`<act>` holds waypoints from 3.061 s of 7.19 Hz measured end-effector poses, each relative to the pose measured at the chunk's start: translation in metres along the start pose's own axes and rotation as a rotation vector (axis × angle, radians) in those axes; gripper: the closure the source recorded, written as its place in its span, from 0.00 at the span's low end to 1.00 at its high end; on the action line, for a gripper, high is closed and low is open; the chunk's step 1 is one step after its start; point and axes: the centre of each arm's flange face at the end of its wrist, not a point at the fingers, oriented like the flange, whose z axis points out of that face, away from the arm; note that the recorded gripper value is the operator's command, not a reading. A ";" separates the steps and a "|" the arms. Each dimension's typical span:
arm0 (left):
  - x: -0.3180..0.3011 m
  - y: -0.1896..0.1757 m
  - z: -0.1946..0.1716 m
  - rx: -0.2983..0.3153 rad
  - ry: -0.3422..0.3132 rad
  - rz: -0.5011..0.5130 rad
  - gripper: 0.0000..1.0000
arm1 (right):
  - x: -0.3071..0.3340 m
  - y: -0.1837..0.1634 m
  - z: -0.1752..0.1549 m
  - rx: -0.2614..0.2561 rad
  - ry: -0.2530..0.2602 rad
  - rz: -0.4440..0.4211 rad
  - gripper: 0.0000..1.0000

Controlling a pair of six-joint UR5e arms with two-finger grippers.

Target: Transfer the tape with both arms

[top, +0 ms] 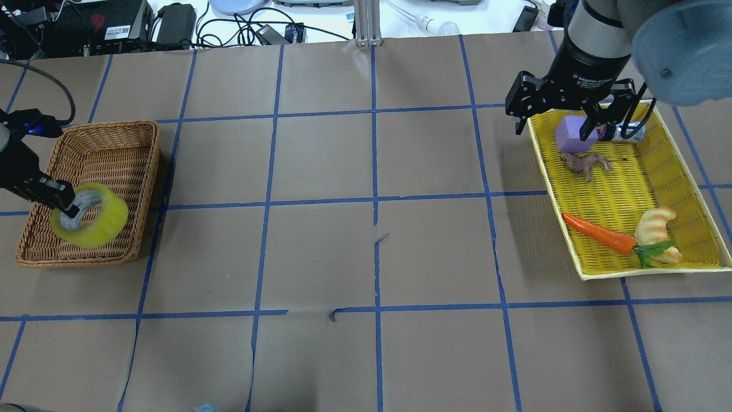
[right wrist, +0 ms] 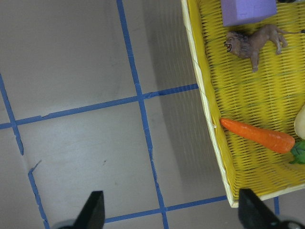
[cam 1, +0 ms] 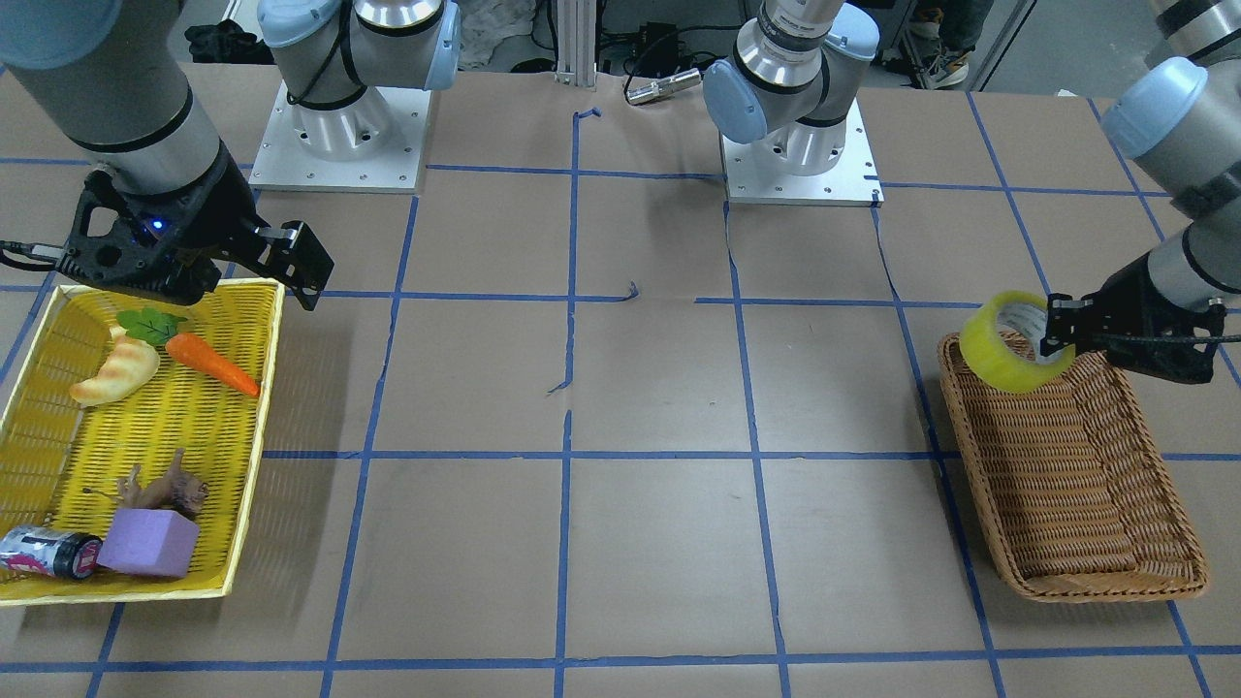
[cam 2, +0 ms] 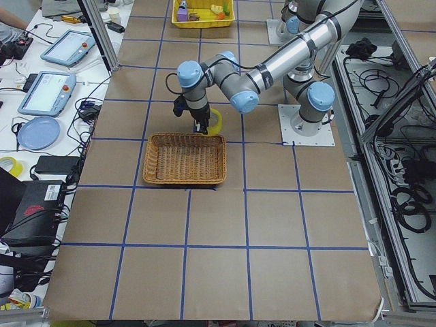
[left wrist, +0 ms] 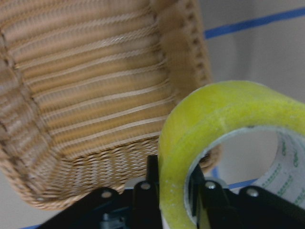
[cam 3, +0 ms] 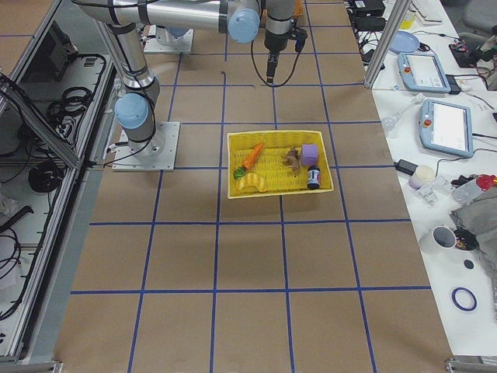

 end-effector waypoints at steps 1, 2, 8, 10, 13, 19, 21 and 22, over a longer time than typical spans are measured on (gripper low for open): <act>-0.020 -0.001 0.009 0.029 -0.034 0.015 0.97 | 0.000 0.000 0.000 0.000 0.000 -0.001 0.00; -0.034 -0.008 0.022 0.055 -0.063 0.020 0.95 | 0.000 0.000 0.000 -0.001 0.001 -0.002 0.00; -0.055 -0.045 0.064 0.178 -0.097 -0.050 0.35 | 0.000 0.001 0.000 -0.001 -0.001 -0.001 0.00; -0.014 -0.063 0.023 0.211 -0.143 -0.023 0.32 | 0.000 0.001 0.000 -0.002 0.000 -0.001 0.00; 0.110 -0.097 -0.022 0.212 -0.092 -0.131 0.30 | 0.000 0.001 0.000 -0.001 -0.001 0.000 0.00; 0.352 -0.076 -0.088 0.159 -0.021 -0.259 0.00 | -0.001 0.007 -0.014 0.017 -0.017 -0.022 0.00; 0.365 -0.057 -0.134 0.120 -0.007 -0.251 0.00 | -0.002 0.011 -0.015 0.000 -0.019 -0.028 0.00; 0.368 -0.052 -0.162 0.093 0.002 -0.251 0.00 | -0.004 0.013 -0.015 -0.005 -0.023 -0.033 0.00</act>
